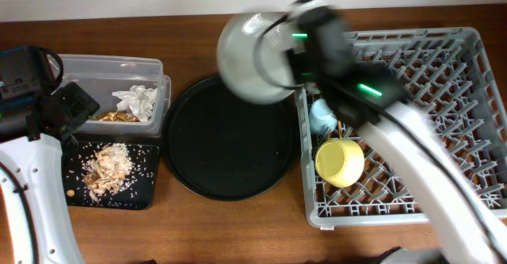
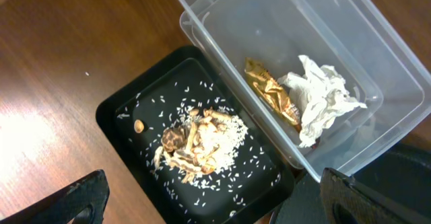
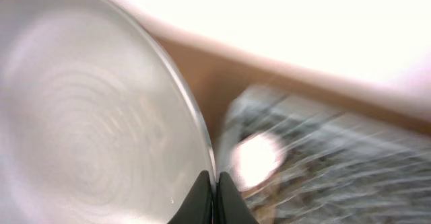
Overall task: Sort waste into correct bins and load items into the dishwasher rack
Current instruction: 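Grasp the white plate on the round tray with the right gripper, then carry the white plate to the rack and stand it upright at back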
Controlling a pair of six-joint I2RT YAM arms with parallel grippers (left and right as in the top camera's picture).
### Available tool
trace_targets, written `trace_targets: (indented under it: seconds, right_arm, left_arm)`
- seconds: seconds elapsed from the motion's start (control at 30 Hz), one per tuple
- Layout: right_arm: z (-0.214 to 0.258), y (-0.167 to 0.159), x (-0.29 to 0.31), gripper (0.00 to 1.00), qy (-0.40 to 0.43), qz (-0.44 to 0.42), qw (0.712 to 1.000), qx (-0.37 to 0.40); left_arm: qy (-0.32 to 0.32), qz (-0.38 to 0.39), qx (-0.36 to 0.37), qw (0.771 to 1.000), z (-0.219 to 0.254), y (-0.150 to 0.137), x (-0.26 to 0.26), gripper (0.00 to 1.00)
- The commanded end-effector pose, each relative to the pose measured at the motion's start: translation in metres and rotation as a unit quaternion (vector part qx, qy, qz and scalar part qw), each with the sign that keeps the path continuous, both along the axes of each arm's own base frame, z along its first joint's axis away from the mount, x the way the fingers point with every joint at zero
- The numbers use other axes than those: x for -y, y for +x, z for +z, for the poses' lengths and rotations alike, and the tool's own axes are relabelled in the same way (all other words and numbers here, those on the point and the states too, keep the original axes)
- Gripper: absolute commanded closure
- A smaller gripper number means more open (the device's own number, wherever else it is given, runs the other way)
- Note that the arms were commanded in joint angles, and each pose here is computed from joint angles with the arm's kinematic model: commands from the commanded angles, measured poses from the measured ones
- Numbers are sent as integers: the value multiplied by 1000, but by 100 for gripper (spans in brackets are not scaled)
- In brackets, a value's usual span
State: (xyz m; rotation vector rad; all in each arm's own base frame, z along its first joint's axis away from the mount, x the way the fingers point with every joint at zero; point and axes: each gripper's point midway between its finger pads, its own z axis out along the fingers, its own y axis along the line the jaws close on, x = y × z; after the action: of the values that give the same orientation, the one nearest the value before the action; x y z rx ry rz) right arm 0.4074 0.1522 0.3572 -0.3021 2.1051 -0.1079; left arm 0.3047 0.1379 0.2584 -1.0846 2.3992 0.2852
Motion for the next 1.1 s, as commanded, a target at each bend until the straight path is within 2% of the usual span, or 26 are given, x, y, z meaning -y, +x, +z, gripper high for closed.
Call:
trace_targets:
  seconds: [0.0,0.07,0.17,0.43,0.6,0.67,0.8,0.93,1.07]
  right_arm:
    - [64,-38,116,96,-172,-158,970,68]
    - [66,-55,163,96,-221,-219,950,43]
    - [28,-59,204,96,-267,-252,928,-54]
    - [-87,-21,202,96,-310,-253,890,-220]
    - [-123,-1,213,96,-394,-270,841,-256]
    - [-133,6,211,96,-395,-268,839,-259]
    - [-147,22,196,96,-343,-252,871,-245]
    - [-145,32,183,95,-330,-246,884,-222]
    - [-154,41,167,73,-290,-223,905,-216]
  left_arm:
    - [-2,9,4,1000,2,-1,-2,1]
    - [-2,9,5,1000,2,-1,-2,1]
    - [-2,9,4,1000,2,-1,-2,1]
    - [-2,9,4,1000,2,-1,-2,1]
    - [-2,9,4,1000,2,-1,-2,1]
    - [-2,9,5,1000,2,-1,-2,1]
    - [-2,9,4,1000,2,-1,-2,1]
    - [-2,9,5,1000,2,-1,-2,1]
    - [-2,9,4,1000,2,-1,-2,1]
